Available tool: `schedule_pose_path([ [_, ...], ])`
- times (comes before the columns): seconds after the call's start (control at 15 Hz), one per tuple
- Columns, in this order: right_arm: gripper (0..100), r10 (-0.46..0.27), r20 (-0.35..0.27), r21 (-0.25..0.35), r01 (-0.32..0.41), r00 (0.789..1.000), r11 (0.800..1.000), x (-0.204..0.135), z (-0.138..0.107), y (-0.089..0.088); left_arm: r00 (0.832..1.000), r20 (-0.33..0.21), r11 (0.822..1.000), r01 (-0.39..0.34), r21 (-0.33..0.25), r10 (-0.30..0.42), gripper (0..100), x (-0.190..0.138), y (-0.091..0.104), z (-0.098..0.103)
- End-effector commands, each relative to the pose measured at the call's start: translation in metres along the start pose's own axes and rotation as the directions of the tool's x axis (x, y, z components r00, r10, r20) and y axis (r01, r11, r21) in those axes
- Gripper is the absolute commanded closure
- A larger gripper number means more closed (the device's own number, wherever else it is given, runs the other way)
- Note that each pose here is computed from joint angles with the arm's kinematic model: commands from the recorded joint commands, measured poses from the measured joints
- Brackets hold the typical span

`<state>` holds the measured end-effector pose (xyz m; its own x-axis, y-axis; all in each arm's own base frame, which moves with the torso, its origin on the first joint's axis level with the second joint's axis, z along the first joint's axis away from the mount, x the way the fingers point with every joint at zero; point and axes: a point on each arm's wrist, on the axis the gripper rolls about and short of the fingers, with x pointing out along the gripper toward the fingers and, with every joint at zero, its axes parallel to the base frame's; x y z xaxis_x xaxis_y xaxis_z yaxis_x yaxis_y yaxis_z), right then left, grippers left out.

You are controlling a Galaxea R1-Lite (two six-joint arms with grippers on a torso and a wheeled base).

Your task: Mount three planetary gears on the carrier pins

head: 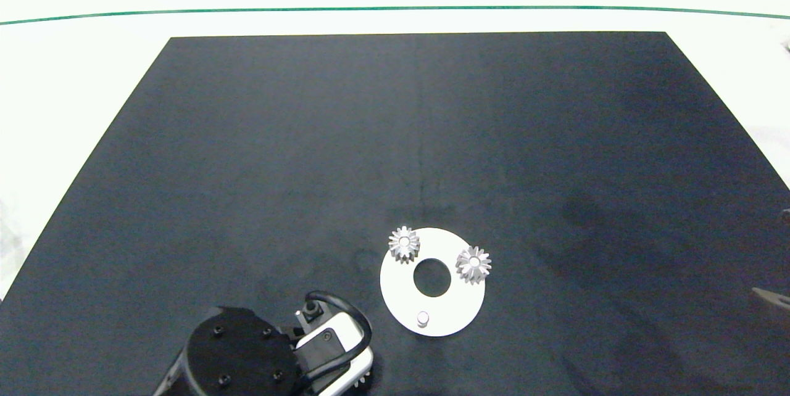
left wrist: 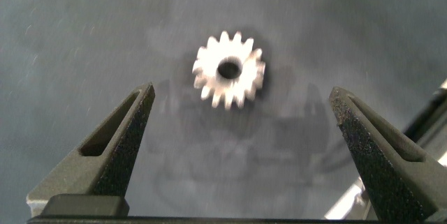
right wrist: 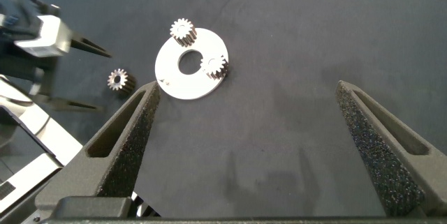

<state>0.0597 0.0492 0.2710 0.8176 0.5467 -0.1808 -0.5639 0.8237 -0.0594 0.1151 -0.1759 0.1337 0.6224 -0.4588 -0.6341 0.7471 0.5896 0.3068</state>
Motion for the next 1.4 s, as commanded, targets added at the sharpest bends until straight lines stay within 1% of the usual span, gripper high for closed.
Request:
schedule_pose_path([
  [0.07,0,0.004,-0.005,-0.001,-0.004,1.0,1.0,0.001,-0.001,0.0,1.0,-0.02,1.0,0.003,0.016,-0.003,0,0.015,-0.003,0.007],
  [0.2,0,0.005,-0.006,-0.001,-0.005,1.0,1.0,0.001,-0.001,0.0,1.0,-0.006,1.0,-0.004,0.012,0.004,0,0.016,-0.001,0.014],
  [0.4,0,0.004,-0.011,-0.003,-0.004,1.0,1.0,0.001,-0.003,0.0,1.0,-0.019,1.0,-0.003,0.011,0.003,5,0.021,-0.002,0.014],
  [0.53,0,0.004,-0.011,-0.003,-0.004,1.0,1.0,0.001,-0.003,0.0,1.0,-0.025,1.0,-0.005,0.009,0.006,10,0.023,-0.002,0.013],
  [0.6,0,0.005,-0.008,-0.003,-0.005,1.0,1.0,0.0,-0.002,0.0,0.999,-0.037,1.0,-0.022,-0.002,0.022,13,0.025,0.003,0.012],
  [0.73,0,0.008,-0.006,-0.003,-0.008,1.0,1.0,0.0,-0.003,0.0,0.998,-0.054,1.0,-0.027,-0.006,0.027,16,0.028,0.005,0.009],
  [0.8,0,0.01,-0.008,-0.003,-0.01,1.0,1.0,0.0,-0.003,0.0,0.998,-0.061,0.999,-0.033,-0.012,0.032,19,0.03,0.006,0.008],
  [1.13,0,0.012,-0.015,-0.004,-0.012,1.0,1.0,0.001,-0.005,0.001,0.998,-0.056,0.999,-0.041,-0.022,0.04,28,0.029,0.01,0.008],
  [1.4,0,0.015,-0.021,-0.005,-0.015,1.0,1.0,0.002,-0.005,0.001,0.997,-0.064,0.999,-0.042,-0.02,0.04,37,0.029,0.01,0.005],
])
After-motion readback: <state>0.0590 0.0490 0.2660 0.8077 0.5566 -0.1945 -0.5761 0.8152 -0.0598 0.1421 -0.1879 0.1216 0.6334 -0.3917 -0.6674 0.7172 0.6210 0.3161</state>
